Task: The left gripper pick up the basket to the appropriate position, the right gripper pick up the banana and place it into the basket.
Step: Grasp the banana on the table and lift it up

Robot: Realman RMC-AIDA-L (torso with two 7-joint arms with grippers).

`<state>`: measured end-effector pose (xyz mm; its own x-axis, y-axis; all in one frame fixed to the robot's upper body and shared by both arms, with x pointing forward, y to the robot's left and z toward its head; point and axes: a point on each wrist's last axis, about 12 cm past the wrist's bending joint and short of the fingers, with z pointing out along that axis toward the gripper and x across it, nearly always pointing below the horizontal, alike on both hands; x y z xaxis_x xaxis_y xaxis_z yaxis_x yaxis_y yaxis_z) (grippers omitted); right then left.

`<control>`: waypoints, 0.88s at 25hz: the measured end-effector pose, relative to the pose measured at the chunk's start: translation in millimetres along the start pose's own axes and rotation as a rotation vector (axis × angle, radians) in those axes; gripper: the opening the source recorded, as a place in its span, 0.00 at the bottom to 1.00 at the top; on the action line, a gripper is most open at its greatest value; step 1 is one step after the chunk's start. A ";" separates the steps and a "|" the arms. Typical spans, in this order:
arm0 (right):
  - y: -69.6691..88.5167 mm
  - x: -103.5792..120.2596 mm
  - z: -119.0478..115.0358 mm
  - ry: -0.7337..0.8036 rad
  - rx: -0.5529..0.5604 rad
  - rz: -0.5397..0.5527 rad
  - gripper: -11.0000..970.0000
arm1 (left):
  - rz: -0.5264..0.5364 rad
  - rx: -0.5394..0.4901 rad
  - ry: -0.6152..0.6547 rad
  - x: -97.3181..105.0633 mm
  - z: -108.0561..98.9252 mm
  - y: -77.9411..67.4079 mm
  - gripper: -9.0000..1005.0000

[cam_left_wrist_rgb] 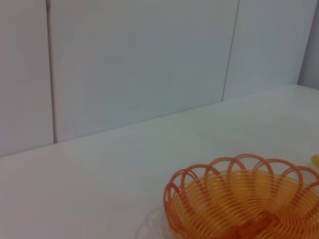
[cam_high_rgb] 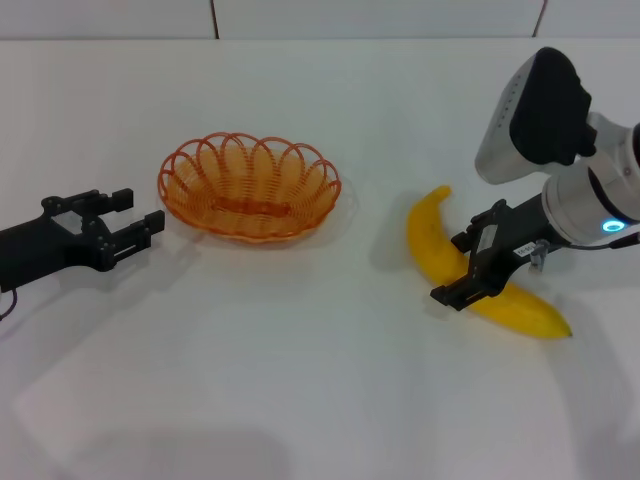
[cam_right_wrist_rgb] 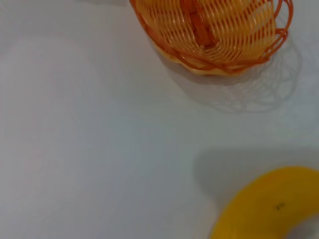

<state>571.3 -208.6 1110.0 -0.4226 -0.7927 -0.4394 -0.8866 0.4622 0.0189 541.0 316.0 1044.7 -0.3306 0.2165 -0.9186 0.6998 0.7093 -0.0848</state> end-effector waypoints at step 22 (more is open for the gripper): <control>2.1 2.5 -32.0 -0.172 0.047 -0.001 0.50 | -0.012 -0.008 0.002 4.1 -3.0 -0.8 0.56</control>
<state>562.4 -222.4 1137.7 -0.3793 -0.7154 -0.5868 -0.8757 0.4823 -0.0219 537.2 318.4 1042.2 -0.3398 0.2092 -0.9169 0.6907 0.7173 -0.0923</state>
